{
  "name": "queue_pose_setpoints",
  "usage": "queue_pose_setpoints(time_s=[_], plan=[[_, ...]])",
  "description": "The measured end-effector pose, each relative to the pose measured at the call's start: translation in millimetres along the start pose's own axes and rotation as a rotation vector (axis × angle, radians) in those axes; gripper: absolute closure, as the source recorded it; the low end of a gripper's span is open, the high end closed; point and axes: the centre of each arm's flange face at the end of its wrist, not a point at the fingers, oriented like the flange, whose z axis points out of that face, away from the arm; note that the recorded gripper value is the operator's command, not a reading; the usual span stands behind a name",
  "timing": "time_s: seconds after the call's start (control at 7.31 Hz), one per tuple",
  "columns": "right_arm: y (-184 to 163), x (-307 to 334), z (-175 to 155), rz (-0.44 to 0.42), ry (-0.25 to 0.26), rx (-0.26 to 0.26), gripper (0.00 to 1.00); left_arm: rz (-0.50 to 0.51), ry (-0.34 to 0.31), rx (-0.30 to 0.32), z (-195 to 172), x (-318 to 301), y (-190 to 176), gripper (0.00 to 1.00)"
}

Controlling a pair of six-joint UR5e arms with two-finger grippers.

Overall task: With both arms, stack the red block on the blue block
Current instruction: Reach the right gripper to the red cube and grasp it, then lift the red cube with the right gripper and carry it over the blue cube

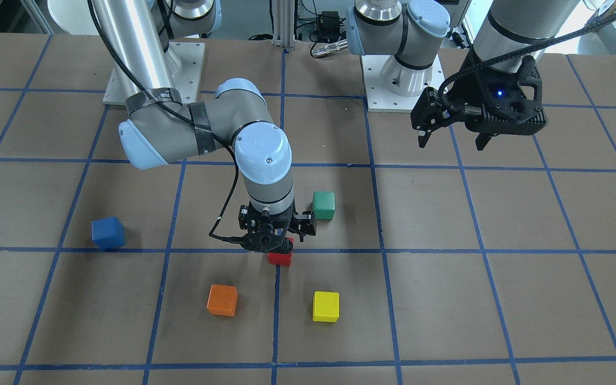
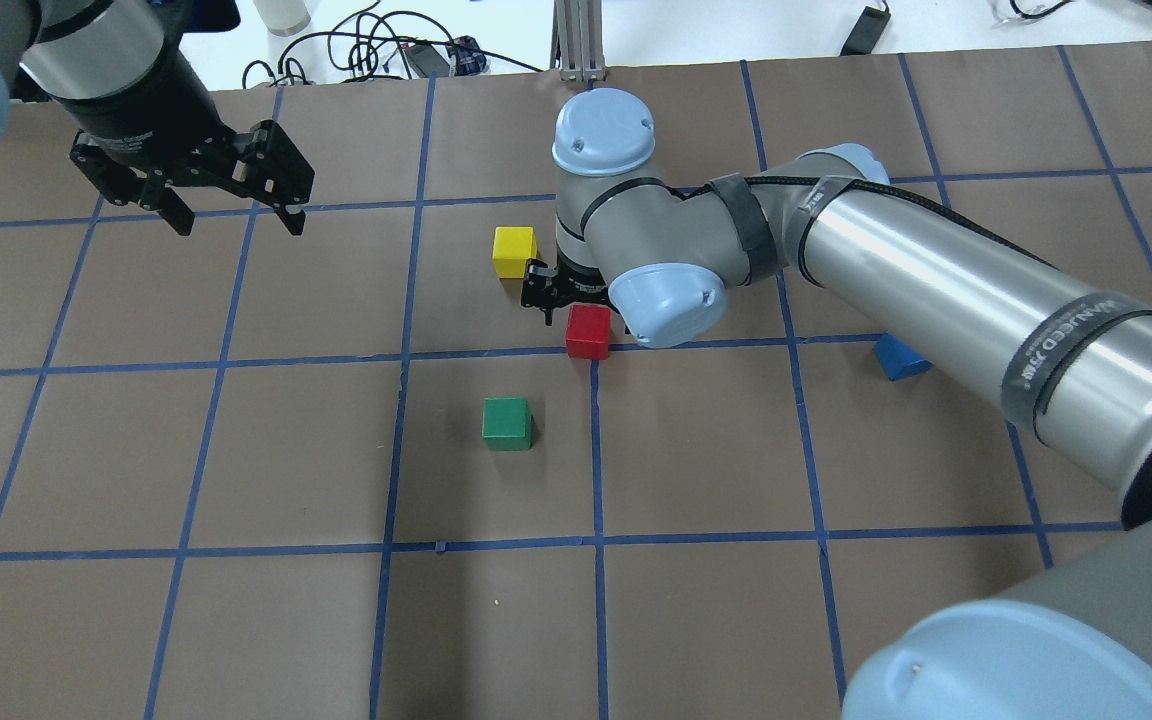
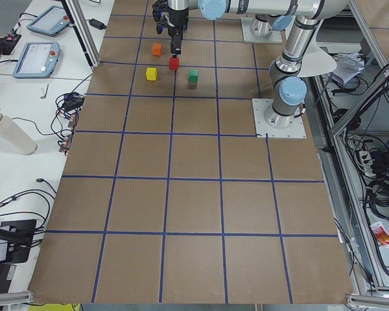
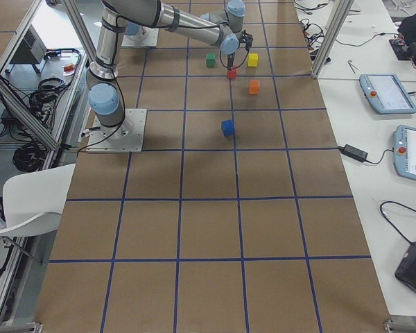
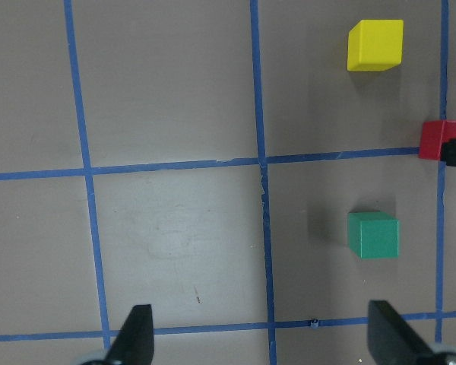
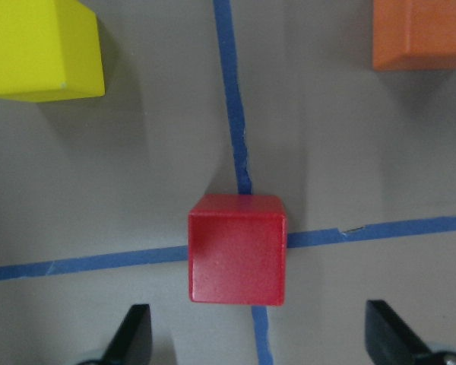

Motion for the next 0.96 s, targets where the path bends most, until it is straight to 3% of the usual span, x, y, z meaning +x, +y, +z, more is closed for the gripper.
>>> queue_pose_setpoints(time_s=[0.27, 0.55, 0.68, 0.82, 0.96], plan=[[-2.3, -2.1, 18.9, 0.018, 0.011, -0.016, 0.01, 0.000, 0.000, 0.000, 1.3, 0.5, 0.4, 0.00], [-5.7, -0.6, 35.2, 0.015, 0.037, -0.016, 0.54, -0.003, 0.000, 0.000, 2.7, 0.5, 0.0, 0.00], [-7.2, 0.6, 40.9, 0.012, 0.047, -0.019, 0.92, -0.008, -0.001, 0.008, 3.3, 0.3, -2.0, 0.00], [-8.3, 1.1, 42.8, 0.010, 0.051, -0.022, 1.00, -0.011, -0.002, 0.019, 3.5, 0.7, -3.8, 0.00], [-9.5, 0.3, 40.0, 0.012, 0.049, -0.021, 1.00, -0.010, -0.002, 0.024, 3.8, 1.8, -4.4, 0.00]])
